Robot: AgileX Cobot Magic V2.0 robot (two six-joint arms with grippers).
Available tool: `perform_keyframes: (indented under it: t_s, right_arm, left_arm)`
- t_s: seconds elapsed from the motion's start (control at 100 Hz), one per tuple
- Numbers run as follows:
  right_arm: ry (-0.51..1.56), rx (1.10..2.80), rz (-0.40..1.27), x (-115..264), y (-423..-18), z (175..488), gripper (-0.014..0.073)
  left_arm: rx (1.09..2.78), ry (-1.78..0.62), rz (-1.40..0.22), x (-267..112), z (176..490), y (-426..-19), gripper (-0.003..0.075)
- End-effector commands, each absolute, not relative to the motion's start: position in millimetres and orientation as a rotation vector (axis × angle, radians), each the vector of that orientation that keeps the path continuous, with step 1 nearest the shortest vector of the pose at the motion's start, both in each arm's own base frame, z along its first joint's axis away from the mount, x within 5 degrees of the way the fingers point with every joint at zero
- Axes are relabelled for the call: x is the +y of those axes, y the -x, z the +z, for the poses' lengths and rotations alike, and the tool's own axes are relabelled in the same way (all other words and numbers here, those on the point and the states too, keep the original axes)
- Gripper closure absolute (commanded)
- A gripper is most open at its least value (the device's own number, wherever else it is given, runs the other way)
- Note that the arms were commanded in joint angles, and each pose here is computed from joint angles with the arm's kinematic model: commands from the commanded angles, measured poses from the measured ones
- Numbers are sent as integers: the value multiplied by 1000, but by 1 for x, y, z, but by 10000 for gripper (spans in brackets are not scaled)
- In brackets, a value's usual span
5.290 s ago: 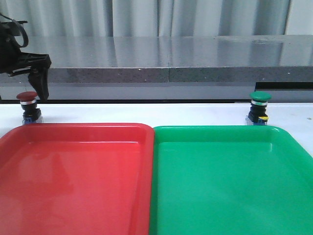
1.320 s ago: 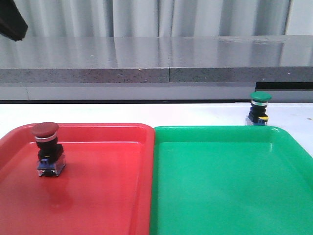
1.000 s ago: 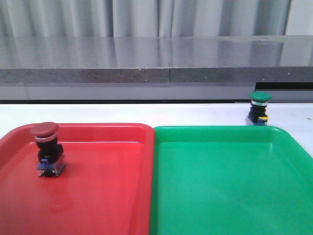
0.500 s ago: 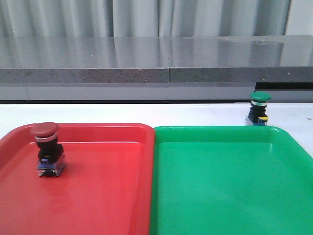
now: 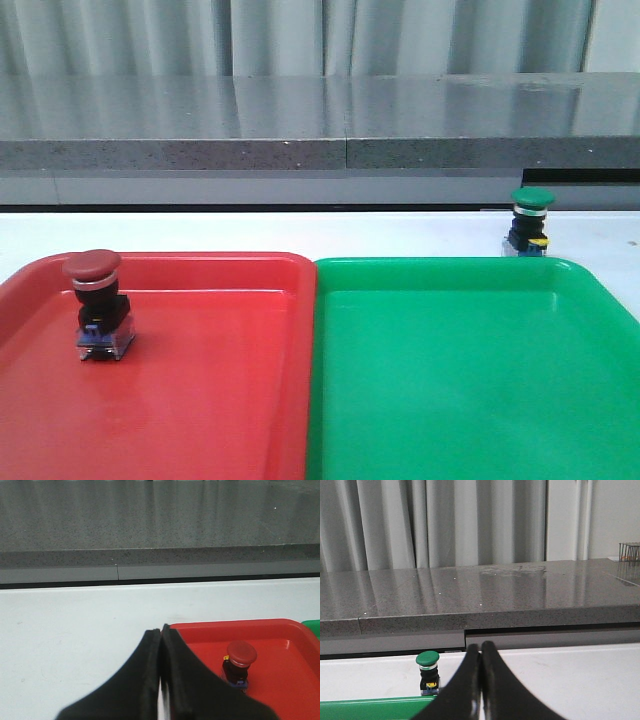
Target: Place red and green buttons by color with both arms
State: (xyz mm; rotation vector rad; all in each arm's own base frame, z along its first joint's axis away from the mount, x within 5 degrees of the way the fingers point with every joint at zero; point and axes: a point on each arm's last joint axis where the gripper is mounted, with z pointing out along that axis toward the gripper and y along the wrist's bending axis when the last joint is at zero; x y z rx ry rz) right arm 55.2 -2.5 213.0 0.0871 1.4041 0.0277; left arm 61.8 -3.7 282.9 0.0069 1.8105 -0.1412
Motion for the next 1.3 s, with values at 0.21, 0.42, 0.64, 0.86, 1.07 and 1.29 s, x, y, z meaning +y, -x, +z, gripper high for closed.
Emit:
perform_keyframes:
  t_s: [0.21, 0.42, 0.64, 0.86, 1.07, 1.29]
  right_arm:
    - [-80, 1286, 22, -3, -51, 227, 659]
    - [-80, 1286, 22, -3, -51, 227, 659]
    - [-80, 1287, 22, -3, -51, 227, 659]
    - [-80, 1287, 22, -3, -51, 227, 659]
    - [-80, 1287, 22, -3, -51, 227, 659]
    - [-80, 1287, 22, -3, -51, 227, 659]
  left_arm:
    - [1638, -40, -115, -2, 275, -52, 741]
    - [1519, -34, -28, -2, 252, -50, 741]
    - [1376, 33, 18, 2, 224, -51, 741]
    - [1436, 45, 1, 2, 213, -53, 741]
    - [1436, 45, 1, 2, 213, -53, 741]
    - [1436, 45, 1, 2, 213, -53, 741]
